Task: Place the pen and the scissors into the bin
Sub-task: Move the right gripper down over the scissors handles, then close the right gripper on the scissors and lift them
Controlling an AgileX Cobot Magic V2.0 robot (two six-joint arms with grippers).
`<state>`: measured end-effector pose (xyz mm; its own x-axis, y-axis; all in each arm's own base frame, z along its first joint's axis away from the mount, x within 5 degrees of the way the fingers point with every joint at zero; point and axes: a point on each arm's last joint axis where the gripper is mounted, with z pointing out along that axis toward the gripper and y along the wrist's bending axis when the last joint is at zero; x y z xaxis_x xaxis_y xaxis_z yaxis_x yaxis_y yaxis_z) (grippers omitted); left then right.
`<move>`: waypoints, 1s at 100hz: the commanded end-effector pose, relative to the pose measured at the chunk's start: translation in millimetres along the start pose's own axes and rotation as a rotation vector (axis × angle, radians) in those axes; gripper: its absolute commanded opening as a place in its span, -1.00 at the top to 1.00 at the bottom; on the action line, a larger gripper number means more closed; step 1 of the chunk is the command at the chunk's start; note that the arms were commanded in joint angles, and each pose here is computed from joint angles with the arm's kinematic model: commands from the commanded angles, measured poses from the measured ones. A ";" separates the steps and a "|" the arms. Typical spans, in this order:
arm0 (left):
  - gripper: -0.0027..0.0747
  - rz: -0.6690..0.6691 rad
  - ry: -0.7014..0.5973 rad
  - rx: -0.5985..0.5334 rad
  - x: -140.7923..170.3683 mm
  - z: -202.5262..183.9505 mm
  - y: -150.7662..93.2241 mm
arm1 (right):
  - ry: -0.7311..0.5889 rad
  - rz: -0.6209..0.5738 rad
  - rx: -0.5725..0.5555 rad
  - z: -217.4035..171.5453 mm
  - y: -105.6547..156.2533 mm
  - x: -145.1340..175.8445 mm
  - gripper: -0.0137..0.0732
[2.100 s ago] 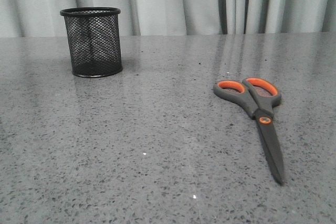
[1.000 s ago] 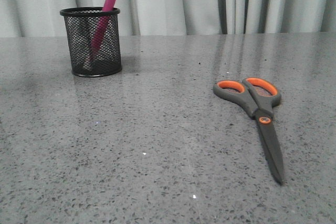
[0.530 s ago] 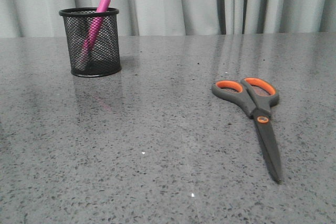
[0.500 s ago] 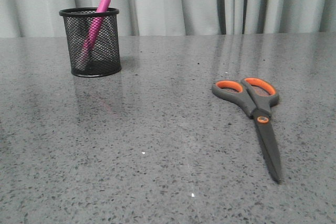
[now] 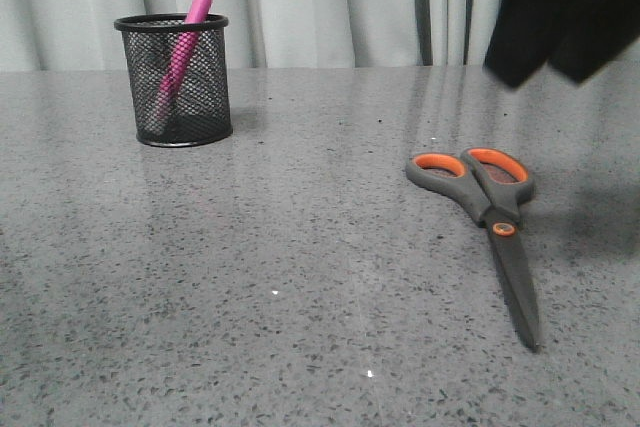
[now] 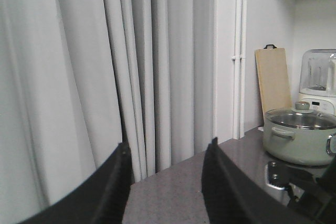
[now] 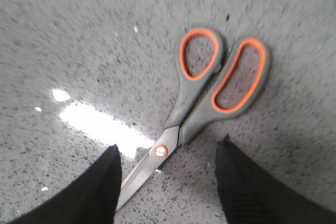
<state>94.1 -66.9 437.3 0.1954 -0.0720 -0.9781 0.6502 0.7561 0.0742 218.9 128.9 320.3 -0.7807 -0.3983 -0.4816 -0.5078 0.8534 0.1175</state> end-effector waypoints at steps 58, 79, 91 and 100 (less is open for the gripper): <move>0.19 -0.074 -0.030 0.097 -2.1 -0.9 -13.1 | 0.237 0.169 0.116 80.9 -9.3 -14.0 -0.24; 0.19 -0.076 -0.028 0.119 -2.0 -1.0 -15.2 | 0.237 0.195 0.120 93.8 -10.3 -25.5 -0.23; 0.19 -0.076 -0.023 0.144 -1.6 -1.3 -17.5 | 0.225 0.182 0.140 92.4 -12.0 -33.1 -0.02; 0.19 -0.075 -0.021 0.151 -1.4 -1.4 -18.2 | 0.223 0.170 0.155 90.8 -13.2 -35.3 0.22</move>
<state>85.1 -80.5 427.2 0.1525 -0.0909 -0.9841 0.7554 0.6528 0.0567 277.5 161.1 250.6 -0.9402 -0.2888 -0.1809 -0.3021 0.9519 0.0506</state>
